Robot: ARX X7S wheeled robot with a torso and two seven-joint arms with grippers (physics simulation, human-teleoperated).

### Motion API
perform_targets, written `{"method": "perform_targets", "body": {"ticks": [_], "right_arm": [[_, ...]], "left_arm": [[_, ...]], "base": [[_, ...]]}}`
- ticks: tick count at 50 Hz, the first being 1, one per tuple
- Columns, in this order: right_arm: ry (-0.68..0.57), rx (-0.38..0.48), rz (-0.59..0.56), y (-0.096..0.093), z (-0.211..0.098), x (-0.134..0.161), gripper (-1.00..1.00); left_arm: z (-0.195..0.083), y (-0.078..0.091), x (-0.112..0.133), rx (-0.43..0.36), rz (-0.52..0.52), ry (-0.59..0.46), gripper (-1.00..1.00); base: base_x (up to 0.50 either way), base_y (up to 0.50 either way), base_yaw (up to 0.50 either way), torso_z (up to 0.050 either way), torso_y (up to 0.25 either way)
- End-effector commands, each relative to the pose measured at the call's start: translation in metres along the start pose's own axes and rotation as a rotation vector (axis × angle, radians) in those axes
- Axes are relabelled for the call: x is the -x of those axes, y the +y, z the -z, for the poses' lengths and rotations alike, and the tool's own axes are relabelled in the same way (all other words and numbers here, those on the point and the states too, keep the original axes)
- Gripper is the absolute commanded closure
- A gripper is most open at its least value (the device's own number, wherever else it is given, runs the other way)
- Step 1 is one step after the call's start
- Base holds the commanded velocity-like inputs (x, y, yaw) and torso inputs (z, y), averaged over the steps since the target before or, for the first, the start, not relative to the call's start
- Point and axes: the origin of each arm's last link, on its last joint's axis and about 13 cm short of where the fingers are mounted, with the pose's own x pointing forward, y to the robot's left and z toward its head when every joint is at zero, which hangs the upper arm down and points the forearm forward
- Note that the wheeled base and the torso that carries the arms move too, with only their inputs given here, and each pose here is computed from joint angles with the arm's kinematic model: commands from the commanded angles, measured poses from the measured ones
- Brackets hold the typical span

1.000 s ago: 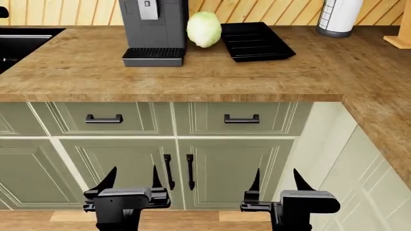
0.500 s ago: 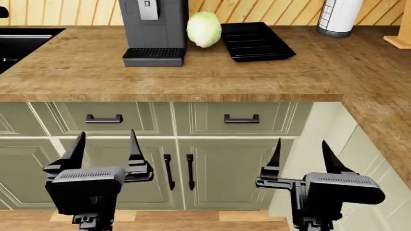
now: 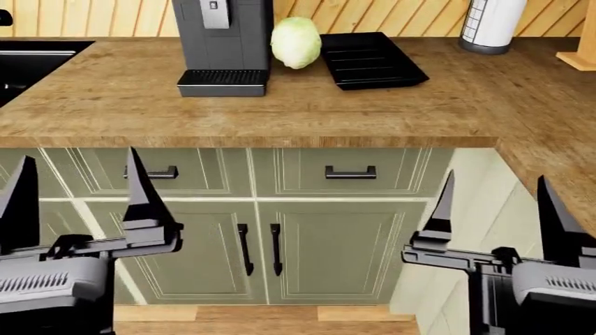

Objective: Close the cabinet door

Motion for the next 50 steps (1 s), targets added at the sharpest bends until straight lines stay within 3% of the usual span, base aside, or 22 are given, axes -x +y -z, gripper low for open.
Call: {"method": "perform_targets", "body": {"ticks": [1,8,20,33,50], "right_arm": [[-0.020,-0.007,-0.002,-0.0027,-0.0079,0.0016,-1.00],[-0.017,-0.032,-0.001,-0.0037,-0.0100,0.0010,-1.00],[-0.004,-0.045,-0.010,-0.0031,-0.0073,0.0012,-1.00],[0.024,-0.038,0.000,-0.0031,-0.0066,0.0011,-1.00],[0.030,-0.039,0.003,-0.0031,-0.0042,0.0032,-1.00]], "left_arm": [[-0.0082,0.0003,-0.0010,-0.003,-0.028,-0.042,-1.00],[-0.0085,0.0006,-0.0027,-0.001,-0.025,-0.041,-1.00],[-0.0071,0.0013,-0.0033,0.000,-0.026,-0.041,-1.00],[-0.0085,0.0025,-0.0038,0.001,-0.038,-0.047,-1.00],[-0.0072,0.0026,-0.0016,0.000,-0.033,-0.045,-1.00]], "base": [[0.00,0.00,0.00,0.000,0.000],[0.00,-0.04,0.00,0.000,0.000],[0.00,-0.46,0.00,0.000,0.000],[0.00,0.00,0.00,0.000,0.000],[0.49,0.00,0.00,0.000,0.000]]}}
